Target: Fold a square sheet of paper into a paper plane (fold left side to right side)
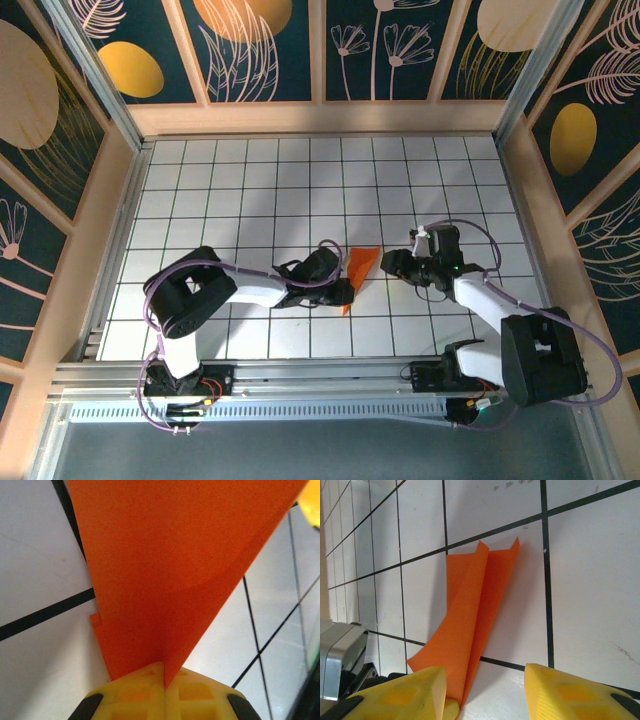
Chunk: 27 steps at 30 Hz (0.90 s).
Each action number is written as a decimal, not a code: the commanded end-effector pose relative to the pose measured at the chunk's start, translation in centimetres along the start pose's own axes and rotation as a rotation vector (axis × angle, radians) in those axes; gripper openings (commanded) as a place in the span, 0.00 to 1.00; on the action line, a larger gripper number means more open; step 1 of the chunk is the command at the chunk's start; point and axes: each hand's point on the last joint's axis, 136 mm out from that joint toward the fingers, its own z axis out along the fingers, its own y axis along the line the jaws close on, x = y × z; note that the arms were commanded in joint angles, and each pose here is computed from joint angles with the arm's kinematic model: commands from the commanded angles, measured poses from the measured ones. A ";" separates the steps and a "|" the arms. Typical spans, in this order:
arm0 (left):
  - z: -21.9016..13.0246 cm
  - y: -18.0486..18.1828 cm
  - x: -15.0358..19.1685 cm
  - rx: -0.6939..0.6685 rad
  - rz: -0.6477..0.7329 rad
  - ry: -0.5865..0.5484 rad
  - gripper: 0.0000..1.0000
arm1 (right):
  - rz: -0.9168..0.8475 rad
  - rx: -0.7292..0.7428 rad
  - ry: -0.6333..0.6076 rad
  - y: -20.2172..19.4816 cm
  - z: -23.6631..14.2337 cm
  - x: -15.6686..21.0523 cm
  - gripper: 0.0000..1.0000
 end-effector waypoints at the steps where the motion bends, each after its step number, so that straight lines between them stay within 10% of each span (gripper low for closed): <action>1: -0.7 -1.9 -0.6 0.131 -0.064 -0.016 0.02 | -0.019 -0.066 -0.023 1.2 0.2 -0.1 0.45; 27: -0.3 -1.1 -0.4 0.200 -0.160 -0.014 0.00 | -0.054 -0.081 -0.007 3.4 4.2 -0.4 0.37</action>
